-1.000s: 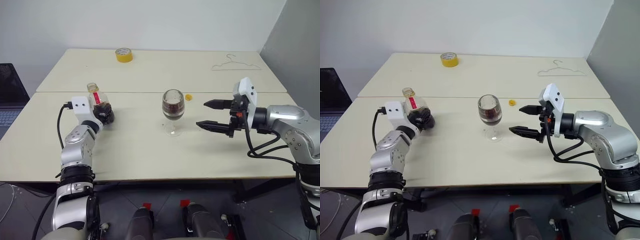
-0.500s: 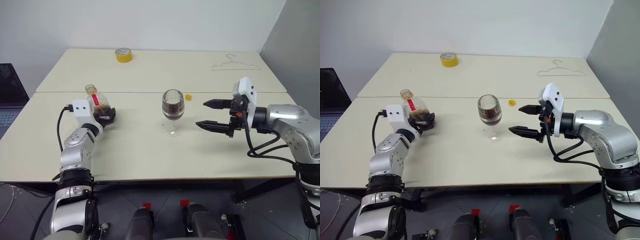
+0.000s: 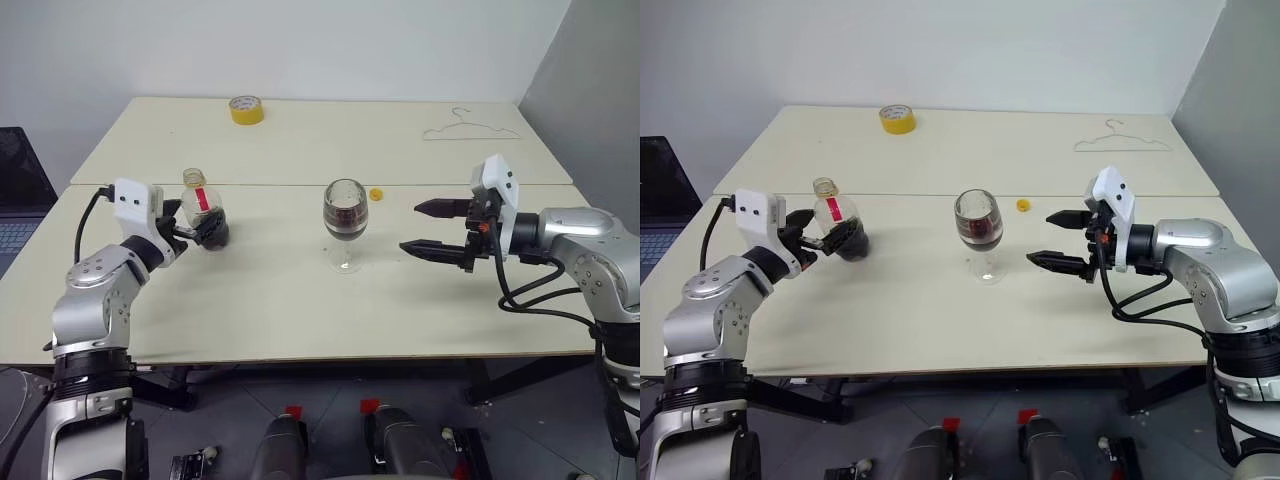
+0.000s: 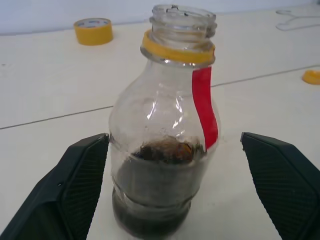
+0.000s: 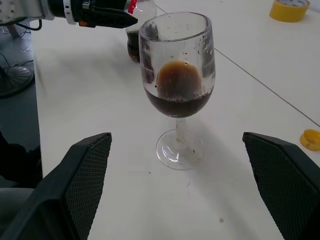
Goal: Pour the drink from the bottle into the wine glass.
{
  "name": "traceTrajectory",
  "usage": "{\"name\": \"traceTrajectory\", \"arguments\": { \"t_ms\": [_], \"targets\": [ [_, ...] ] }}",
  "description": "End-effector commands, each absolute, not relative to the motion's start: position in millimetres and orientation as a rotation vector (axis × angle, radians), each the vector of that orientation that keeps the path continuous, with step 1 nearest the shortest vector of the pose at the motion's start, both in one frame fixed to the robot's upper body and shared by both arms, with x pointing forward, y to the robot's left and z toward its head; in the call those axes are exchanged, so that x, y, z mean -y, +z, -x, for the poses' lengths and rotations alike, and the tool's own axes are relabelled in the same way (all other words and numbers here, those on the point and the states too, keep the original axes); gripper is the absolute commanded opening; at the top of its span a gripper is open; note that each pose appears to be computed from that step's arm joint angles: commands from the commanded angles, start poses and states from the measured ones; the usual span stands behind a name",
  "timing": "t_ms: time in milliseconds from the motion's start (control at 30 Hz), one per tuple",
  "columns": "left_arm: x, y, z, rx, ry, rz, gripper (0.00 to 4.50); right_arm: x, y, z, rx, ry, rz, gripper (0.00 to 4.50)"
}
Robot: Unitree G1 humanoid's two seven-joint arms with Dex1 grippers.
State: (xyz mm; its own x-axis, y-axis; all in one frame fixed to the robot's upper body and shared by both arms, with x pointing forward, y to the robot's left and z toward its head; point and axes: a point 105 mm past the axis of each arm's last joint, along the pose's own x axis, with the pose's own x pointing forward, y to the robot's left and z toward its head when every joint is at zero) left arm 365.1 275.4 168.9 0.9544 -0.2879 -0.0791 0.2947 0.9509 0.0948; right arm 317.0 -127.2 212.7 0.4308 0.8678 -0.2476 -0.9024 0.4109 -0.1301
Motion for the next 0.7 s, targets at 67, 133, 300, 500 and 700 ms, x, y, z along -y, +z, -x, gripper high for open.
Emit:
{"name": "traceTrajectory", "arguments": {
  "t_ms": [67,133,300,500,700],
  "targets": [
    [-272,209,-354,0.018,-0.381,-0.189,4.46,129,230,-317,-0.087,1.12,0.307,4.5],
    [-277,211,-352,-0.003,-0.383,-0.227,4.46,131,230,-318,-0.087,1.114,0.311,4.5],
    [-292,212,-350,-0.028,-0.357,-0.281,4.46,134,230,-319,-0.086,1.1,0.318,4.5],
    [-296,232,-339,0.009,-0.439,-0.271,4.46,145,234,-319,-0.088,1.071,0.336,4.5],
    [-297,257,-304,-0.025,-0.658,-0.294,4.46,173,244,-311,-0.117,1.056,0.355,4.5]
  ]
}}
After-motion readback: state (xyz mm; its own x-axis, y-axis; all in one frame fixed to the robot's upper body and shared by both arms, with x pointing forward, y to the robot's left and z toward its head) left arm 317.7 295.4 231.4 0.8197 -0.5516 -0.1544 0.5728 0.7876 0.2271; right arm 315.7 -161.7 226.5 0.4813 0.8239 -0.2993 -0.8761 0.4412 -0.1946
